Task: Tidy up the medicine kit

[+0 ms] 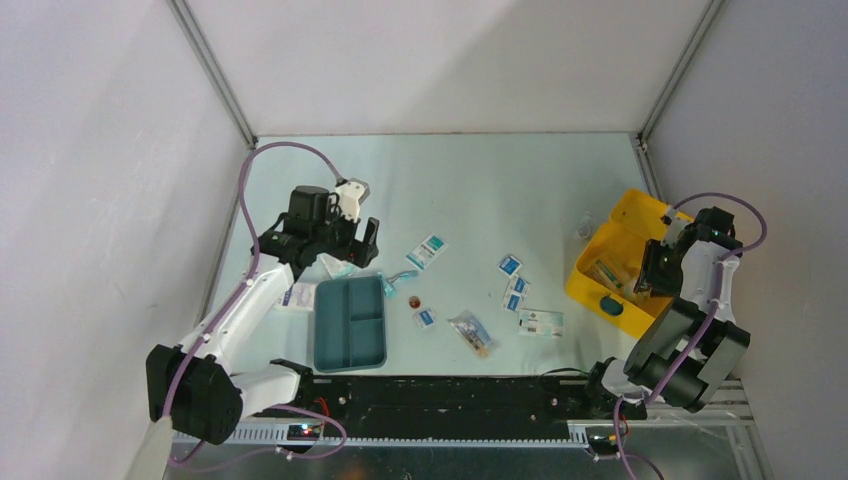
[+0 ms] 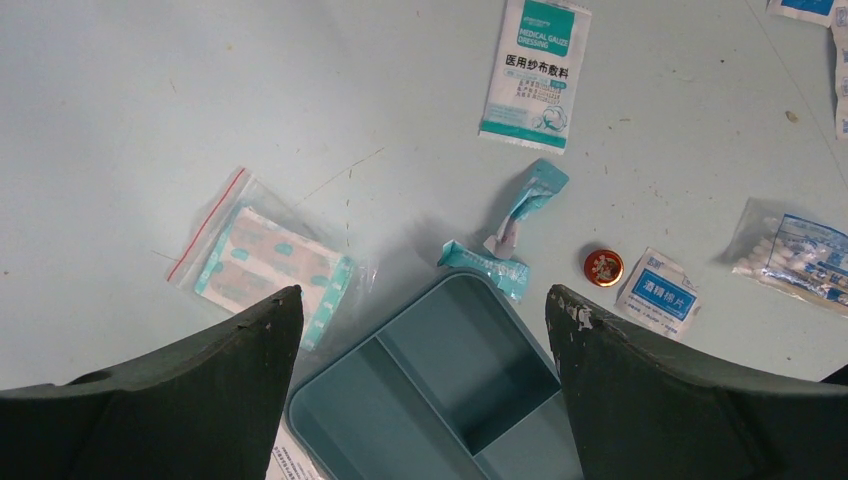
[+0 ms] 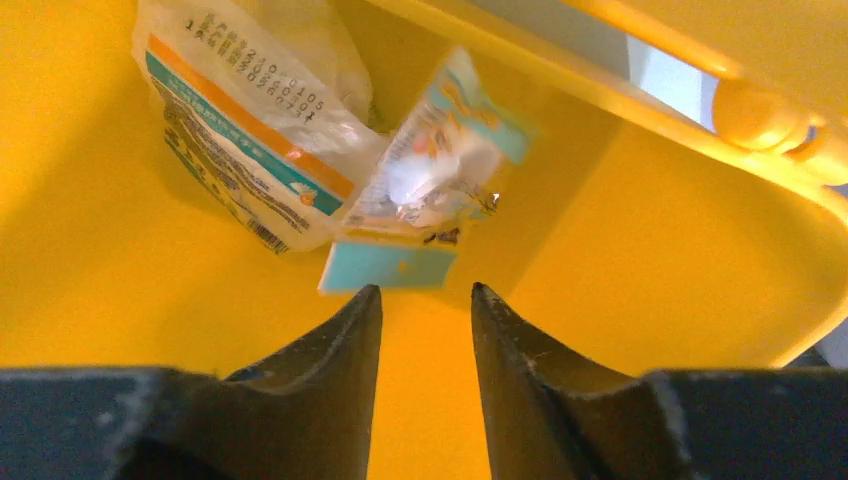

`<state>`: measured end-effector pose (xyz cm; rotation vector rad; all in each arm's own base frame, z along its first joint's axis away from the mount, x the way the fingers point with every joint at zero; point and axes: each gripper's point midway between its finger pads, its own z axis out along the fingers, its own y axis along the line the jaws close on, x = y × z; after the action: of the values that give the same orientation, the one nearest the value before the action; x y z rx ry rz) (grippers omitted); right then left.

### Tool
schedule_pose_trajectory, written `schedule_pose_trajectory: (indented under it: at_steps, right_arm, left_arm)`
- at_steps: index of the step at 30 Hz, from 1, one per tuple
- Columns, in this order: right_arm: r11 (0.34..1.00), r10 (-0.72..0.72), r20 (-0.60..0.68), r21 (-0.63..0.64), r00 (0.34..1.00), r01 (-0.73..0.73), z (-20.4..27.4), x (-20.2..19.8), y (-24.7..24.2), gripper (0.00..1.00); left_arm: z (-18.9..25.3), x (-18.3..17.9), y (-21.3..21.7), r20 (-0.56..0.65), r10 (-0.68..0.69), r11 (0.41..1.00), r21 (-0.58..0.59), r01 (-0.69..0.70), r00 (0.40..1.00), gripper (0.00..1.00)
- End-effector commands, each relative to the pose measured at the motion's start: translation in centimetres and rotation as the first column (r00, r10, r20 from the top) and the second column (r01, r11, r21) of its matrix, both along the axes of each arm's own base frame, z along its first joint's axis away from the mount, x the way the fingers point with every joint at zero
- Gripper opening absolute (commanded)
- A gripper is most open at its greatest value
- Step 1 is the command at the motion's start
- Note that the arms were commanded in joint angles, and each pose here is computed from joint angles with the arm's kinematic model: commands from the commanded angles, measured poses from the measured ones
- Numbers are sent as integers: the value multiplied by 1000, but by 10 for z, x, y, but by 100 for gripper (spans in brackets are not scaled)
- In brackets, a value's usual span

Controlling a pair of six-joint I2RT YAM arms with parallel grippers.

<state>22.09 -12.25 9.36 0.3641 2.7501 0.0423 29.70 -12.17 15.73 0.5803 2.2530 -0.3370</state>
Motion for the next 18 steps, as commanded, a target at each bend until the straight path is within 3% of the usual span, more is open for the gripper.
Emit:
schedule_pose_trajectory:
  at_steps: [1, 4, 10, 13, 18]
  right_arm:
    - [999, -34, 63, -13, 997, 35, 12, 8, -2, 48]
    - [999, -37, 104, -17, 994, 39, 30, 5, 2, 53]
    - [999, -19, 226, -33, 974, 27, 83, -1, 18, 55]
    - [999, 32, 335, -28, 942, -24, 115, 8, 33, 55]
    - [978, 205, 486, -76, 849, -192, 149, 33, 80, 66]
  left_arm:
    - [25, 10, -1, 71, 0, 1000, -17, 1, 997, 95]
    - [23, 8, 0, 70, 0, 1000, -15, 1, 998, 96]
    - [21, 7, 1, 66, 1, 1000, -9, 0, 998, 95]
    - [17, 6, 0, 54, -5, 1000, -9, 5, 999, 96]
    - [8, 7, -3, 27, -22, 1000, -9, 22, 999, 96]
